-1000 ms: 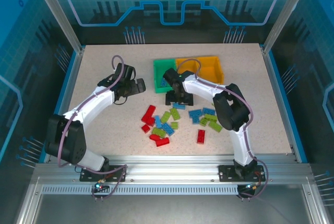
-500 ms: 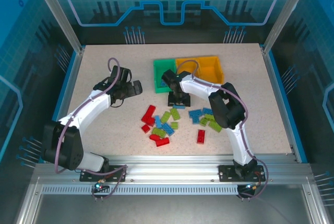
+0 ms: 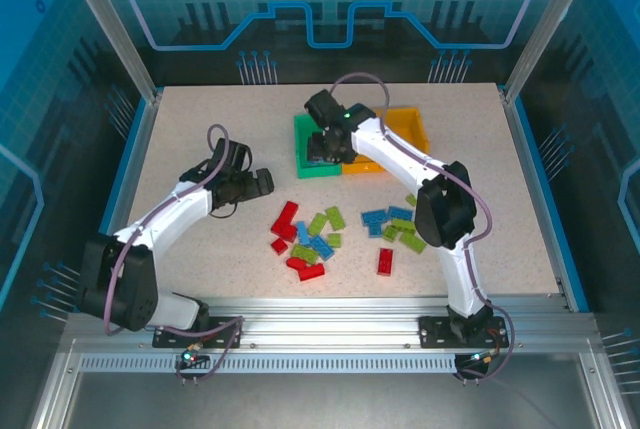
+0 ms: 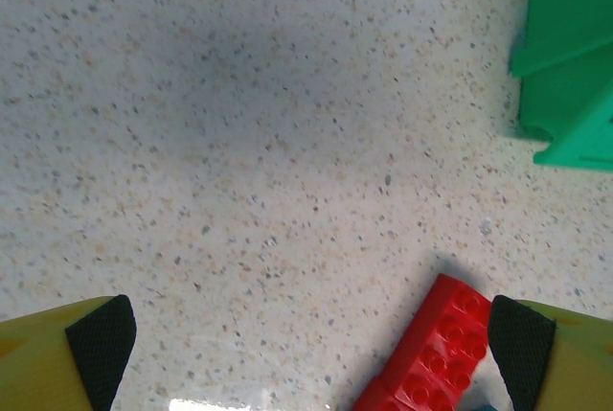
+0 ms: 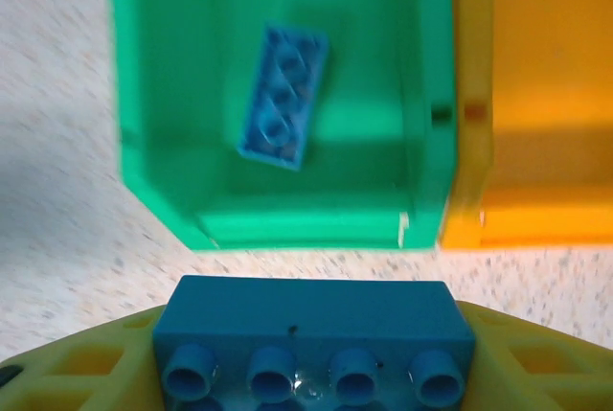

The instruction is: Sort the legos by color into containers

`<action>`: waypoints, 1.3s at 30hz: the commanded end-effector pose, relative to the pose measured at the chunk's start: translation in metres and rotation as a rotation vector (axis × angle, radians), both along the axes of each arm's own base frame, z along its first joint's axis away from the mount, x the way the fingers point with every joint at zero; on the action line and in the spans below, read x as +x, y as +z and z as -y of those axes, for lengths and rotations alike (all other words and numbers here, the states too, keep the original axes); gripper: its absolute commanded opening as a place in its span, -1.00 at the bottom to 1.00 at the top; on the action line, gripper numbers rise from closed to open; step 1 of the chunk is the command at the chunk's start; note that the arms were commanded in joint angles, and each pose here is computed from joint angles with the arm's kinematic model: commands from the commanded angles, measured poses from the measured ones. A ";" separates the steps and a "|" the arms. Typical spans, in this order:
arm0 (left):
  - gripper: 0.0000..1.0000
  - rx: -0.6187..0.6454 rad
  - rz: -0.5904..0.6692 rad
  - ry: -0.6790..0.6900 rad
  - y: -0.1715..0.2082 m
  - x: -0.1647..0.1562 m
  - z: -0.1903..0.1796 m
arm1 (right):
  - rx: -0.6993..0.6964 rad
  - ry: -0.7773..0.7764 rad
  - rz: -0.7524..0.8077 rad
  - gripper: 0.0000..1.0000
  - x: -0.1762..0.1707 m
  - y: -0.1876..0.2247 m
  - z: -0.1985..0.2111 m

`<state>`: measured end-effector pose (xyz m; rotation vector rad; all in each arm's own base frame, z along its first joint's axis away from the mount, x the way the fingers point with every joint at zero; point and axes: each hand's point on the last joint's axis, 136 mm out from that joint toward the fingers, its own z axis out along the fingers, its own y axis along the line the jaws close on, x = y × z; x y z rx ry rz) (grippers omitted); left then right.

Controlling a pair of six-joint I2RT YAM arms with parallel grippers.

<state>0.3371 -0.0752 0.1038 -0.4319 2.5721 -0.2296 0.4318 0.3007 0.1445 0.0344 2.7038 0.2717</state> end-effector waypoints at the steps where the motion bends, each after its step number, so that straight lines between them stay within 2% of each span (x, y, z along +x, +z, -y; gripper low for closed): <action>1: 0.98 -0.088 0.013 0.010 0.004 -0.006 0.009 | -0.022 0.001 -0.058 0.24 0.013 -0.022 0.007; 11: 0.98 -0.123 0.010 -0.029 0.005 -0.024 0.024 | 0.073 -0.029 -0.076 0.27 0.050 -0.044 -0.006; 17: 0.97 -0.127 -0.022 -0.020 -0.005 -0.032 0.031 | 0.104 -0.033 -0.092 0.54 0.055 -0.050 -0.011; 22: 0.98 -0.105 -0.013 -0.011 -0.004 -0.033 0.027 | 0.124 0.000 -0.073 0.72 0.051 -0.033 -0.015; 29: 0.98 -0.090 -0.009 0.000 -0.001 -0.033 0.024 | 0.136 0.012 0.016 0.74 0.035 0.013 -0.005; 34: 0.98 -0.091 -0.013 0.002 -0.001 -0.033 0.025 | 0.090 0.015 0.028 0.76 0.023 0.022 0.011; 39: 0.98 -0.060 -0.005 0.019 0.001 -0.035 0.019 | 0.026 0.087 0.069 0.78 -0.003 0.027 0.018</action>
